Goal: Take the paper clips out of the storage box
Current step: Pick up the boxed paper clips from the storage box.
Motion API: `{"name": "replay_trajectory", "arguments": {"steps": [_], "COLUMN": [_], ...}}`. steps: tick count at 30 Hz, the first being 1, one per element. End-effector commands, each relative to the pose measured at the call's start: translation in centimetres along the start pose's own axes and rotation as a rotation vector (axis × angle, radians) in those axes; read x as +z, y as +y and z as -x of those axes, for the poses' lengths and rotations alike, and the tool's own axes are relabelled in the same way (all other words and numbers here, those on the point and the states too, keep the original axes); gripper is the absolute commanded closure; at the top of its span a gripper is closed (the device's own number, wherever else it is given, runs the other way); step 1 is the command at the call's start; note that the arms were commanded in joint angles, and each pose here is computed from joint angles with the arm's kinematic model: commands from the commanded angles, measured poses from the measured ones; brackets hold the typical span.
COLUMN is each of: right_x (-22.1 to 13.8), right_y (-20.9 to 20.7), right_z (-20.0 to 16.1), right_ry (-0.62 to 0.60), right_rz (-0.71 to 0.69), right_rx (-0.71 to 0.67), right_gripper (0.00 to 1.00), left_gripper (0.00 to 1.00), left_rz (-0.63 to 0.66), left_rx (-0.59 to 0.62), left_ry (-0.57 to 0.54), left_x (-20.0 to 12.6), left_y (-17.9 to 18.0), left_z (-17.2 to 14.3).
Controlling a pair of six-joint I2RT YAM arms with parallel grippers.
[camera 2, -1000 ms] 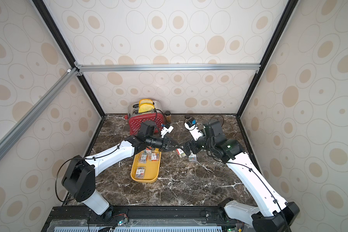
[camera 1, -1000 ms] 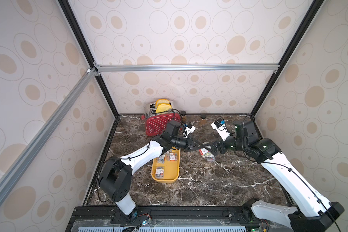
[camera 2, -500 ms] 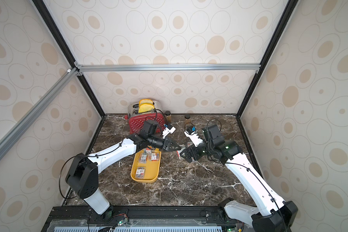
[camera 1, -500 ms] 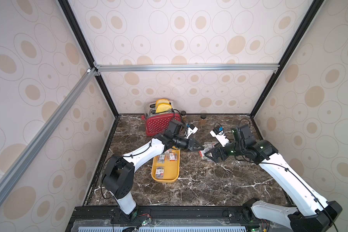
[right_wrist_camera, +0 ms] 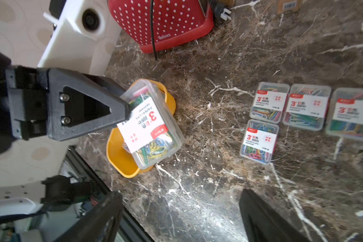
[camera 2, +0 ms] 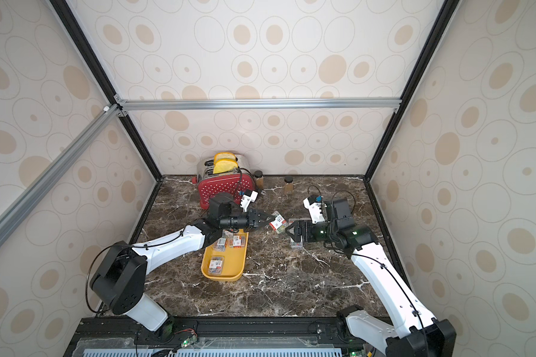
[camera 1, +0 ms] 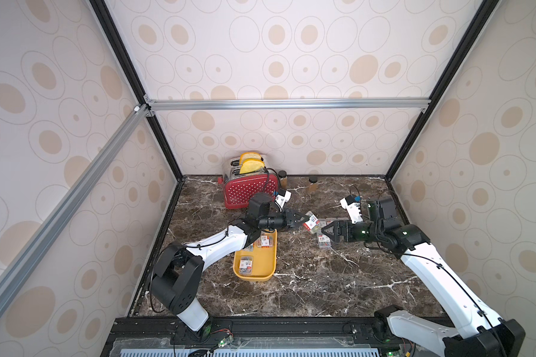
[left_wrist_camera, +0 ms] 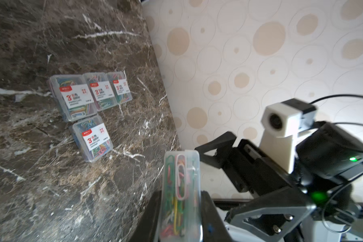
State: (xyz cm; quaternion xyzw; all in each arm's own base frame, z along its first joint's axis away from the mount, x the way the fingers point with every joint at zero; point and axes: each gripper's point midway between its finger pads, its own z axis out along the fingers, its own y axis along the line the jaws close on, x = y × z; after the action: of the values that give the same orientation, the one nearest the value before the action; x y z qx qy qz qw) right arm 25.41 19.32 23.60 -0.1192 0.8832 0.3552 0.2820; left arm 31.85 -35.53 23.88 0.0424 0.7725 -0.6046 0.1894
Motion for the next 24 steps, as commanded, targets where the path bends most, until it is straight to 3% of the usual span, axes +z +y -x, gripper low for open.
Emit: {"name": "replay_trajectory", "arguments": {"steps": [1, 5, 14, 24], "right_x": [-0.9, -1.1, -0.8, -0.2], "right_y": [3.4, 4.2, 5.7, 6.7], "right_z": [3.4, 5.8, 9.4, 10.8], "right_ry": [-0.127, -0.197, -0.238, -0.226], "right_rz": [0.227, 0.382, 0.534, 0.586], "right_rx": [0.13, 0.242, 0.301, 0.28], "right_gripper": [0.08, 0.1, 0.18, 0.44], "left_gripper": [0.91, 0.91, 0.91, 0.9], "left_rz": [-0.199, -0.271, -0.35, -0.39], "left_rx": [0.04, 0.013, -0.022, -0.047], "left_ry": [-0.174, -0.226, -0.268, -0.274], "left_x": [-1.8, -2.4, -3.0, -2.8], "left_y": [-6.5, -7.8, -9.2, -9.6], "left_z": [3.7, 4.5, 5.3, 5.8]}}
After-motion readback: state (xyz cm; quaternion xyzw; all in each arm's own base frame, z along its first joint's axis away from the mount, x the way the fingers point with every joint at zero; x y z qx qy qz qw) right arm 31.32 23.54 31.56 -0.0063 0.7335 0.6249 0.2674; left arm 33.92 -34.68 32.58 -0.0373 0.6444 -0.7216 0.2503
